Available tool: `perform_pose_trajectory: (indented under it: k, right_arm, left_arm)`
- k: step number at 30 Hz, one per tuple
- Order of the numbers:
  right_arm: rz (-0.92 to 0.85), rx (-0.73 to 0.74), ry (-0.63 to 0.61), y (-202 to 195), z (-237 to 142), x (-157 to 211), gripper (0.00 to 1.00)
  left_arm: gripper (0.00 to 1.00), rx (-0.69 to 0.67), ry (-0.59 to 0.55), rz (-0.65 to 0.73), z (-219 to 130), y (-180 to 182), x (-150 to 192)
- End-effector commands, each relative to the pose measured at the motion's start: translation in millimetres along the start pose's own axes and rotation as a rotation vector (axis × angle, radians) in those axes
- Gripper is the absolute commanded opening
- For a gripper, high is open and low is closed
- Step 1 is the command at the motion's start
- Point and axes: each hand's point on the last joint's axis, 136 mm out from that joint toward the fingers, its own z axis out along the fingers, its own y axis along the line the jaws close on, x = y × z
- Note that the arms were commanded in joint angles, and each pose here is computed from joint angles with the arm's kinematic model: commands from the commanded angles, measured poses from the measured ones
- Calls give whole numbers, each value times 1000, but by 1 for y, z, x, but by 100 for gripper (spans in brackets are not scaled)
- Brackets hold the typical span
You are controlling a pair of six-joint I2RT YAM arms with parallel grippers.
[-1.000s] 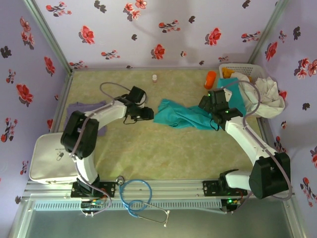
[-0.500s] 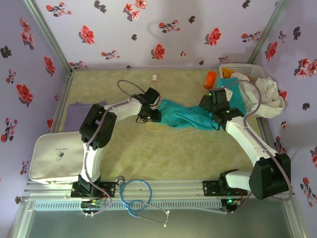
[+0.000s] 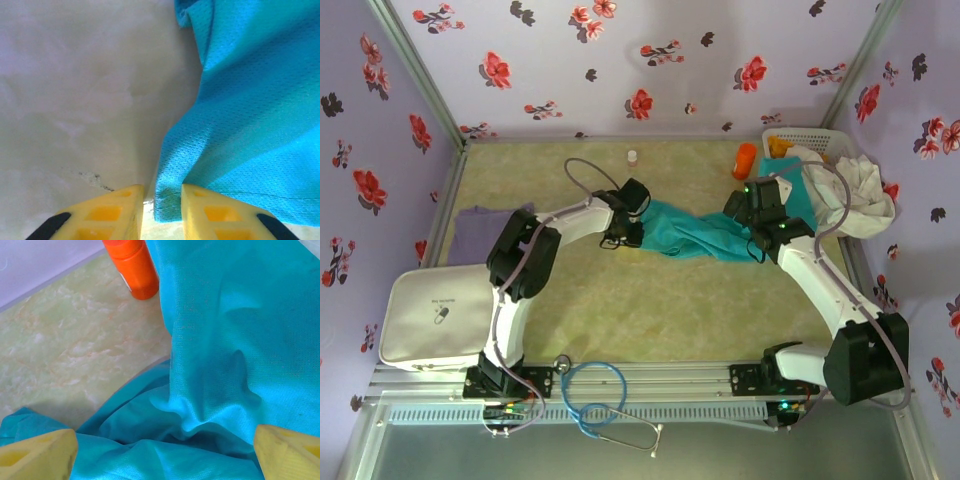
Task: Fold and stack the t-shirts
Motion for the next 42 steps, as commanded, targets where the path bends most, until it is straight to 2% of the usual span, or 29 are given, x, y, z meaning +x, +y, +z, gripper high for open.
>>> perform_pose_trajectory:
  k: [1, 7, 13, 21, 32, 42]
  right_arm:
    - [8, -12, -13, 5, -3, -11, 91]
    - [7, -5, -5, 3, -2, -8, 91]
    - [10, -3, 2, 1, 0, -3, 91]
    - [3, 18, 1, -1, 1, -5, 91]
    - [2, 19, 13, 3, 8, -4, 91]
    - [-33, 55, 122, -2, 24, 21, 92]
  left_arm:
    - [22, -2, 16, 60, 9, -14, 6]
    - [14, 2, 18, 65, 9, -16, 6]
    - [0, 10, 1, 68, 1, -17, 6]
    - [0, -24, -27, 39, -33, 12, 4]
    - [0, -114, -126, -49, -122, 94, 3]
    - [0, -178, -203, -187, -182, 170, 22]
